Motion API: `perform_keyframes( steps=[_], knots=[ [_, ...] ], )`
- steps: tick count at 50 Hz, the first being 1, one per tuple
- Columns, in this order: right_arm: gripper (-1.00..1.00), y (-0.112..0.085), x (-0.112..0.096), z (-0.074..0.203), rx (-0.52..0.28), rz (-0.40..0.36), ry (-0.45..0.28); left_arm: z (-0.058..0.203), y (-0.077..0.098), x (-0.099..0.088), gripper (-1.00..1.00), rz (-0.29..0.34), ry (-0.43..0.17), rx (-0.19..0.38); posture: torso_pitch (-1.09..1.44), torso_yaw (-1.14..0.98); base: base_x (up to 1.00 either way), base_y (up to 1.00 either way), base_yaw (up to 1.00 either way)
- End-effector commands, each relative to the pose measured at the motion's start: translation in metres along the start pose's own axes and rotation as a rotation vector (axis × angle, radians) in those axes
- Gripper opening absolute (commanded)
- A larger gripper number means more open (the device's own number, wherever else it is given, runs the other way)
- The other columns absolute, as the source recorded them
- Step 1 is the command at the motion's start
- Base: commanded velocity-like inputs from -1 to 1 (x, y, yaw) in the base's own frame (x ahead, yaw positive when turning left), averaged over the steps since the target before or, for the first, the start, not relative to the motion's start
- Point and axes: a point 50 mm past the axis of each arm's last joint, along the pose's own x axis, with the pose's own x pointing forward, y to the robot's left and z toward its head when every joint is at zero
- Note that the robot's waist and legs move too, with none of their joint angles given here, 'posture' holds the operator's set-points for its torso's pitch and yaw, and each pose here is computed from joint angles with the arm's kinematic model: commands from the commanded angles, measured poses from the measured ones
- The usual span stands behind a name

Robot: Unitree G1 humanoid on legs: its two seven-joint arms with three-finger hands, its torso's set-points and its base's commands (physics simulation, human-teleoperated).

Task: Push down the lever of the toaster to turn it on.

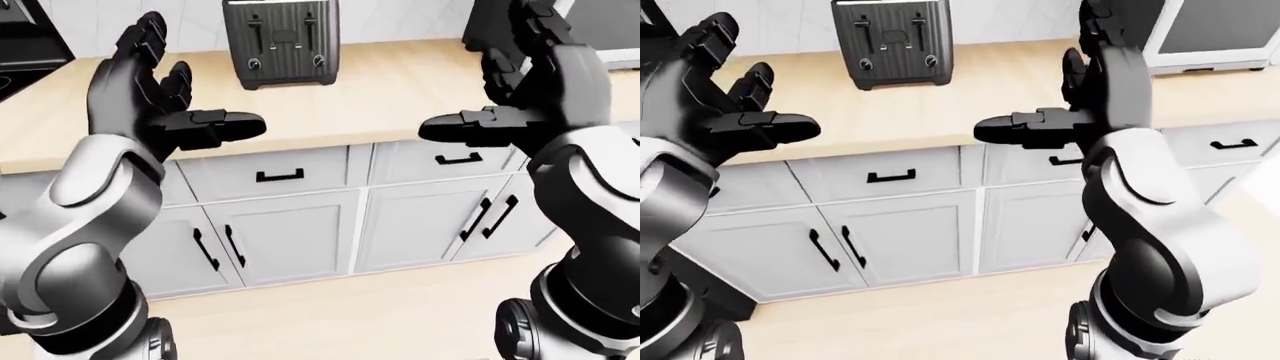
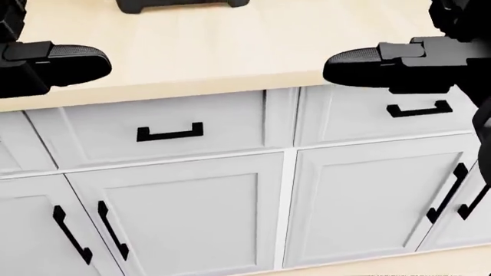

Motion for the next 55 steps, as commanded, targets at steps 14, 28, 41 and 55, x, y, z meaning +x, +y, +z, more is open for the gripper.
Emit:
perform_keyframes(
  steps=[14, 28, 41, 55],
  knots=[
    [1.00, 0.0041, -0.0029, 0.0178, 0.028, 0.011, -0.096, 0.0187, 0.0030, -0.0035, 1.00, 0.011, -0.094, -0.006, 0.00, 0.00, 0.10, 0.15, 0.00],
    [1.00, 0.0028, -0.0009, 0.0162, 0.024, -0.005, -0.087, 0.0198, 0.0034, -0.0034, 1.00, 0.013, -0.097, -0.008, 0.00, 0.00, 0.00, 0.00, 0.51],
    [1.00, 0.0020, -0.0035, 0.0202, 0.030, -0.012, -0.098, 0.0198, 0.0027, -0.0041, 1.00, 0.012, -0.096, -0.007, 0.00, 0.00, 0.00, 0.18, 0.00],
    [1.00, 0.0011, -0.0031, 0.0209, 0.032, -0.012, -0.106, 0.0197, 0.0028, -0.0042, 1.00, 0.011, -0.097, -0.005, 0.00, 0.00, 0.00, 0.48, 0.00]
  ],
)
